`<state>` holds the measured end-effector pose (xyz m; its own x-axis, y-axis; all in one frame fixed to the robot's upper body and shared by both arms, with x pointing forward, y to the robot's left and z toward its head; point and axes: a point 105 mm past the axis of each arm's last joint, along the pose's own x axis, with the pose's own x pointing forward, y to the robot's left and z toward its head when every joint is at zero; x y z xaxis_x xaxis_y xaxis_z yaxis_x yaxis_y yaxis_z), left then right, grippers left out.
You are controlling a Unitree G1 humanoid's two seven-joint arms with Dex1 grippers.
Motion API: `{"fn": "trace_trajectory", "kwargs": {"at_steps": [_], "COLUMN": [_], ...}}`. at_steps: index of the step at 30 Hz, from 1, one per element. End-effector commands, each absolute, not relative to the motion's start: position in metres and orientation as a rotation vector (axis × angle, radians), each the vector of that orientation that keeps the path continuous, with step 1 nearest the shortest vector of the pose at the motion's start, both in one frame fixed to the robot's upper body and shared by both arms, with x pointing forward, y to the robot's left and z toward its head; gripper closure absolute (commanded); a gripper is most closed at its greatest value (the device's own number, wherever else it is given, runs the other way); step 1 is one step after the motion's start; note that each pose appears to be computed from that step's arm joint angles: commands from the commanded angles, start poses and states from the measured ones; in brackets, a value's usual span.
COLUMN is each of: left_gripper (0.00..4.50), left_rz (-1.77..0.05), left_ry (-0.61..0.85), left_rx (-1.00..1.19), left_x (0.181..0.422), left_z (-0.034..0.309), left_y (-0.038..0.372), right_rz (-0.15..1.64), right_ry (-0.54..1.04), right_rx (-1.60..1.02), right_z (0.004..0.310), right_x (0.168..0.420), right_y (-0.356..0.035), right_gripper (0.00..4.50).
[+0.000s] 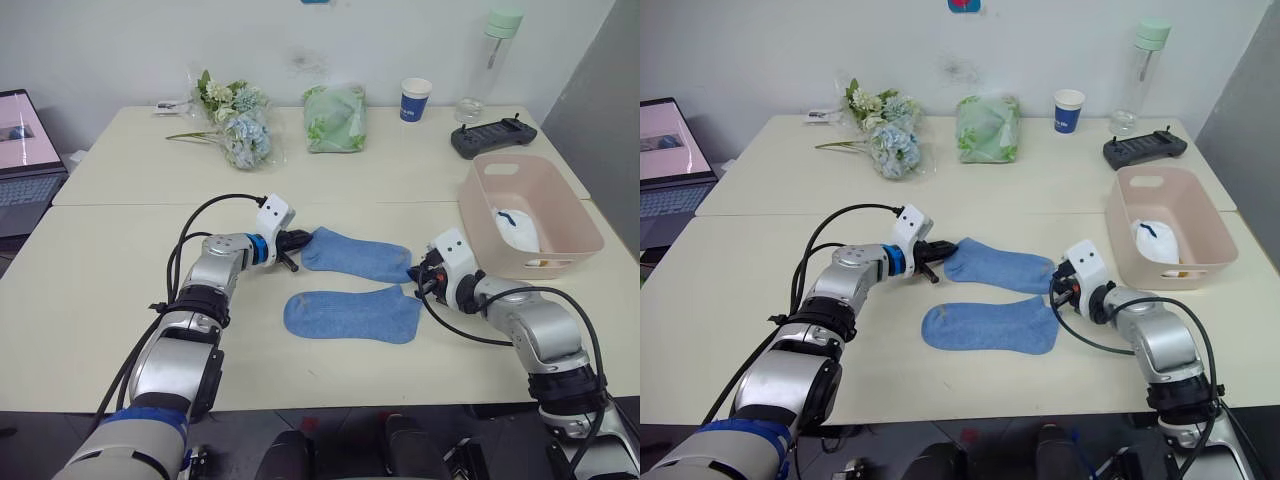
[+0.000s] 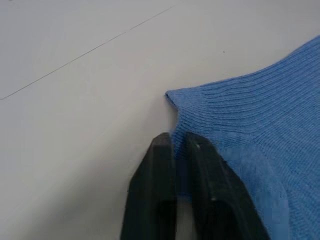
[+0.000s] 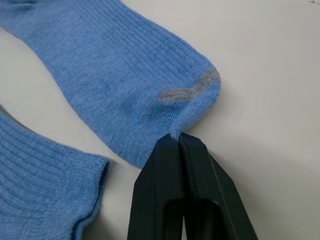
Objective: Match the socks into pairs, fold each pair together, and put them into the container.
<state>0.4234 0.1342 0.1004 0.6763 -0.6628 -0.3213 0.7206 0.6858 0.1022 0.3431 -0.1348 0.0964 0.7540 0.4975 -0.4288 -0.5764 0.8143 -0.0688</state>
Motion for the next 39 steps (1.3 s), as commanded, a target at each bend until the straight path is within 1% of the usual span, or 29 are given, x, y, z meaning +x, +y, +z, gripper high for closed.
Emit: {"fn": "trace_trajectory", "kwargs": {"at_steps": [1,5,8,12,16,17,20,22,24,26,29,33,35,36,38,39], "left_gripper": [4.45,4.45,4.45,4.45,4.45,4.45,4.45,4.45,4.45,4.45,4.45,4.45,4.45,4.49,4.07,3.85], "left_rz": [-0.792,-0.818,-0.871,-1.015,-1.138,-1.156,-1.128,-1.103,-1.080,-1.071,-1.058,-1.009,-1.015,-1.012,-1.014,-1.048], "left_ry": [0.235,0.205,0.191,0.224,0.321,0.337,0.349,0.387,0.408,0.430,0.486,0.487,0.474,0.463,0.449,0.450], "left_rx": [0.234,0.233,0.207,0.095,-0.095,-0.113,-0.202,-0.260,-0.335,-0.379,-0.363,-0.385,-0.354,-0.340,-0.326,-0.308], "left_x": [0.423,0.419,0.407,0.360,0.310,0.300,0.291,0.283,0.276,0.269,0.257,0.258,0.256,0.255,0.254,0.248], "left_z": [0.110,0.122,0.132,0.156,0.166,0.167,0.170,0.162,0.156,0.149,0.132,0.124,0.123,0.123,0.122,0.123], "left_y": [0.135,0.134,0.131,0.119,0.100,0.097,0.090,0.088,0.085,0.083,0.084,0.090,0.093,0.096,0.099,0.100], "right_rz": [0.570,0.564,0.580,0.626,0.688,0.706,0.754,0.797,0.833,0.882,0.923,0.972,0.982,0.987,1.005,1.011], "right_ry": [0.313,0.286,0.262,0.235,0.218,0.216,0.206,0.201,0.201,0.222,0.233,0.223,0.207,0.199,0.199,0.194], "right_rx": [-0.238,-0.245,-0.266,-0.323,-0.343,-0.350,-0.368,-0.380,-0.410,-0.464,-0.456,-0.440,-0.445,-0.452,-0.446,-0.426], "right_z": [0.120,0.133,0.144,0.163,0.177,0.179,0.185,0.186,0.184,0.172,0.159,0.152,0.150,0.150,0.149,0.151], "right_x": [0.356,0.364,0.370,0.383,0.394,0.396,0.401,0.403,0.405,0.405,0.404,0.400,0.398,0.397,0.394,0.392], "right_y": [-0.141,-0.148,-0.149,-0.145,-0.134,-0.130,-0.117,-0.103,-0.090,-0.079,-0.061,-0.042,-0.037,-0.036,-0.036,-0.036], "right_gripper": [4.50,4.50,4.50,4.50,4.50,4.50,4.50,4.50,4.50,4.50,4.50,4.50,4.50,4.28,3.88,3.55]}}
